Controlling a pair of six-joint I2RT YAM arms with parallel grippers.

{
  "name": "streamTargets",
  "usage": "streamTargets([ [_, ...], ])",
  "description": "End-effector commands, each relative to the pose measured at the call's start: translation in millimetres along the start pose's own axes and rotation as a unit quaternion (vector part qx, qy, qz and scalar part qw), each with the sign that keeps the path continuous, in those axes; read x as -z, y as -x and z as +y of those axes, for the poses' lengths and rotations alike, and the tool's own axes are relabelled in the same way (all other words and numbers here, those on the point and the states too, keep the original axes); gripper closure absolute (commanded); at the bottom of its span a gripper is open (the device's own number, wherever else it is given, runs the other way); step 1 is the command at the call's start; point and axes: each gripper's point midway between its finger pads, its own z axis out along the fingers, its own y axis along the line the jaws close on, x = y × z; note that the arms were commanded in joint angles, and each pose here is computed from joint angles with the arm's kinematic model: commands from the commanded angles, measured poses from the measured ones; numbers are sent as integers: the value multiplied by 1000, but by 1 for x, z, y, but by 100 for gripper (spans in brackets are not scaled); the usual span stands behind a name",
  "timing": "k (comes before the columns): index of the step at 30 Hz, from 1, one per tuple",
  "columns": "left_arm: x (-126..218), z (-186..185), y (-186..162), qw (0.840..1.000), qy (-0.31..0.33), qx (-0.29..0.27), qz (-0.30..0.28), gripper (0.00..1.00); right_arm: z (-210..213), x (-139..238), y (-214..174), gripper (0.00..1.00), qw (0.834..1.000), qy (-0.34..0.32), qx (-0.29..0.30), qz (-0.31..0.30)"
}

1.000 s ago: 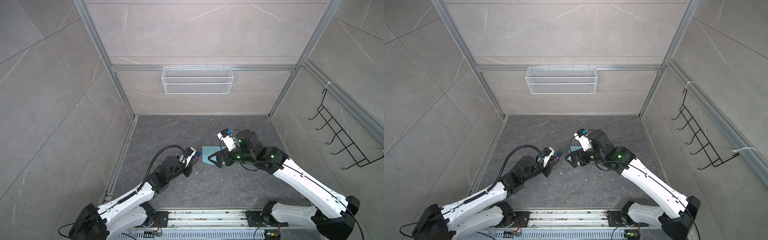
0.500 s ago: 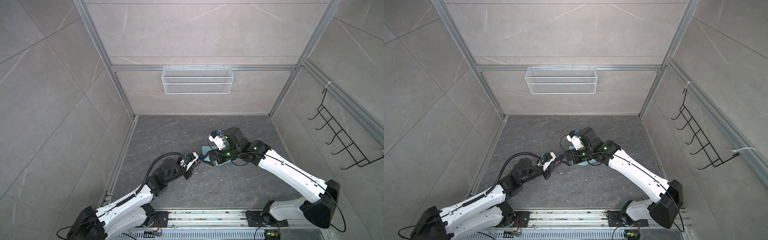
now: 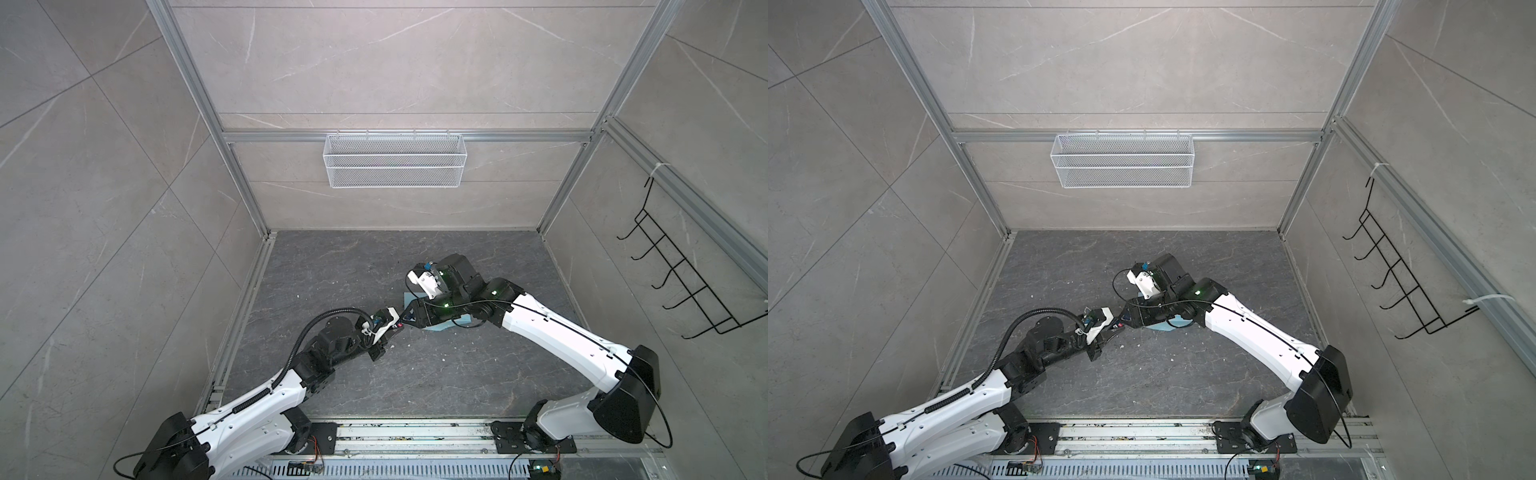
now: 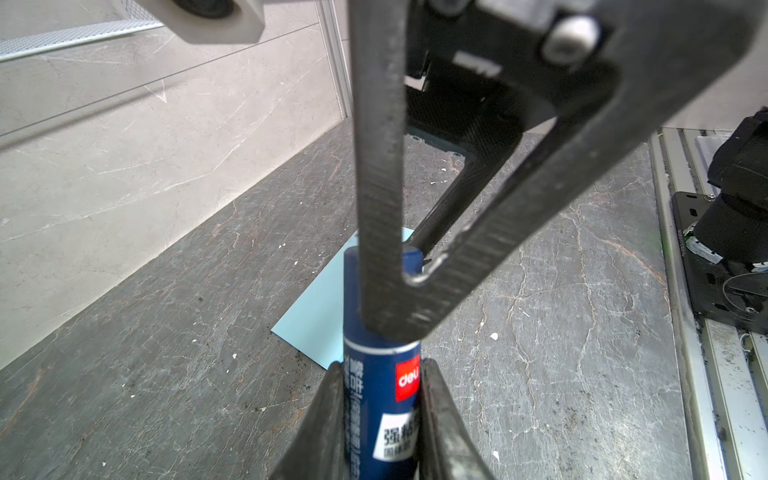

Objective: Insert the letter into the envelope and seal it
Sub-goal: 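Bring the glue stick to the right gripper and grasp its cap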

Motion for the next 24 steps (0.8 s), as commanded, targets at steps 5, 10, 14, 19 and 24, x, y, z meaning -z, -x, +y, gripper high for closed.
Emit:
streamTargets([
  [5,2,-4,17,999,-12,-23,-34,100,10,-1,12,64,1000,21,7,-10],
  [10,0,-5,16,999,-14,-23,-31,100,8,-5,9,73,1000,22,6,-1],
  [14,-2,-4,13,999,-14,-21,-24,100,7,-5,7,78,1000,20,12,2],
  [19,-5,-6,2,1000,-21,-11,-7,100,8,5,9,82,999,9,33,-7],
  [24,-9,-13,-11,999,-35,13,7,100,7,19,10,83,998,-12,57,-15],
])
